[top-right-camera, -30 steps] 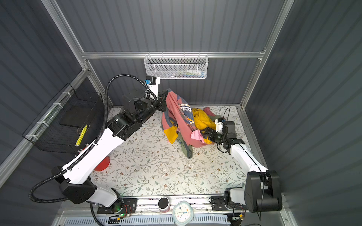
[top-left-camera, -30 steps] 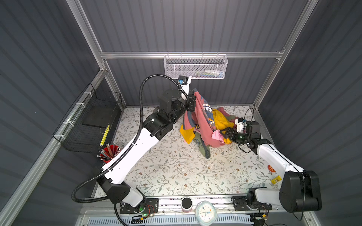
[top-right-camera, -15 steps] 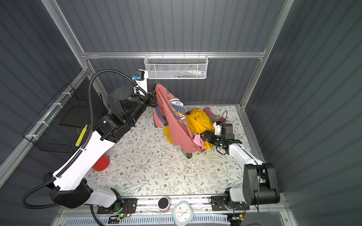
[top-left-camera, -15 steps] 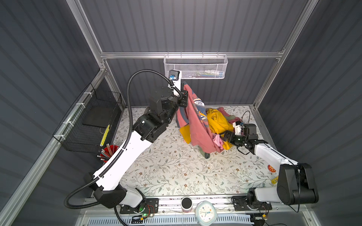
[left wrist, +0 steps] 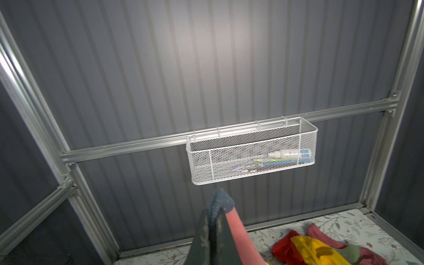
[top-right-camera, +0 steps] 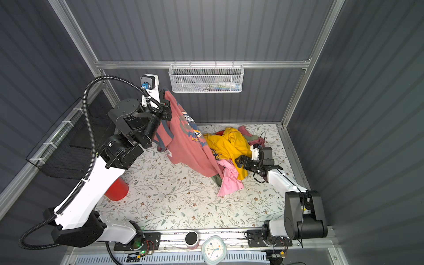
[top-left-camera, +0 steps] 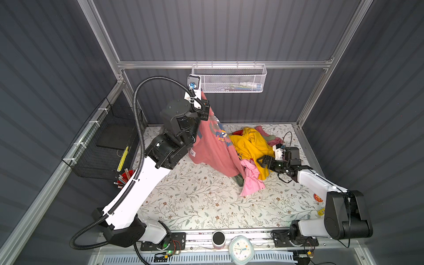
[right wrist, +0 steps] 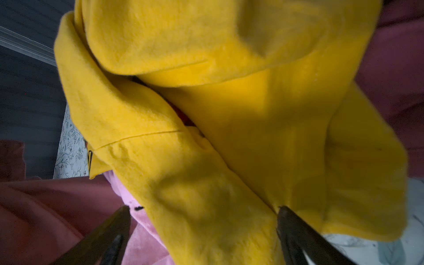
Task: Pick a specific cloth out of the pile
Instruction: 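Pull the red T-shirt from the pile with the left gripper while the right releases, then lower the red T-shirt onto the table beside the pile with the left gripper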
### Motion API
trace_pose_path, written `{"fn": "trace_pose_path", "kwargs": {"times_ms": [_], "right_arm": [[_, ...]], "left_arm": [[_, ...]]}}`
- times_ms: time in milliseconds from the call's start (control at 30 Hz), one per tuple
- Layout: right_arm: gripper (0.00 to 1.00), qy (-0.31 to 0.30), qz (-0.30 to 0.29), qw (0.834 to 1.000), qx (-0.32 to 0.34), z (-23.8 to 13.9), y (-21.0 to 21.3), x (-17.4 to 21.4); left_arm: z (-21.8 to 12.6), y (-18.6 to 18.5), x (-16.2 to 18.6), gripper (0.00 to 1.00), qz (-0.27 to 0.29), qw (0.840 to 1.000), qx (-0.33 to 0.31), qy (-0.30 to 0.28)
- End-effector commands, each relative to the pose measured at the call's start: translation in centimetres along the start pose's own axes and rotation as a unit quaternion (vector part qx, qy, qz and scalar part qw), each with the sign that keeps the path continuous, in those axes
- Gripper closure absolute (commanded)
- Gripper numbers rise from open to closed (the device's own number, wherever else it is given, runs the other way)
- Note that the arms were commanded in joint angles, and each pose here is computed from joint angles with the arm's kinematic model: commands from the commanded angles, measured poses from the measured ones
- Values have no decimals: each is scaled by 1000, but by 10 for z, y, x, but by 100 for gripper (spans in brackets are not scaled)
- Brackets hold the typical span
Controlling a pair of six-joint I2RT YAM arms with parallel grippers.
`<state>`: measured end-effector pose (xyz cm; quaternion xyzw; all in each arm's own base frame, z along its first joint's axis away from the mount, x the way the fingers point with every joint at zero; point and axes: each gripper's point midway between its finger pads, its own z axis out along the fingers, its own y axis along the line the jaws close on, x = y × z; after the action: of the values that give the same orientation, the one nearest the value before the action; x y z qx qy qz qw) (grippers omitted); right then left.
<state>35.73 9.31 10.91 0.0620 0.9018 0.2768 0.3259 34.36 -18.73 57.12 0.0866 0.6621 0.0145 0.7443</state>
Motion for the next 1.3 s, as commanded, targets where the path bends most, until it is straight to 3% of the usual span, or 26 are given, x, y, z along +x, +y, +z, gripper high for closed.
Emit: {"fn": "trace_pose_path", "kwargs": {"times_ms": [0,167,367,767,1033,1267], "right_arm": [[1,-29,-22,999,12,-12,1,-10],[1,-53,-36,998,30,-25,1,-20],[1,-60,-45,997,28,-31,7,-26],[1,-67,-52,995,53,-36,1,-28],[1,-69,-54,995,50,-38,3,-30],[1,-71,-54,994,56,-40,2,-30]], "left_arm": [[-7,45,-16,100,19,996,-85,-11],[-7,95,-5,100,28,991,-133,15],[-1,111,6,100,99,978,-180,47],[5,158,17,100,150,957,-234,86],[29,139,56,100,157,961,-193,122],[47,112,106,100,103,971,-147,160]]}}
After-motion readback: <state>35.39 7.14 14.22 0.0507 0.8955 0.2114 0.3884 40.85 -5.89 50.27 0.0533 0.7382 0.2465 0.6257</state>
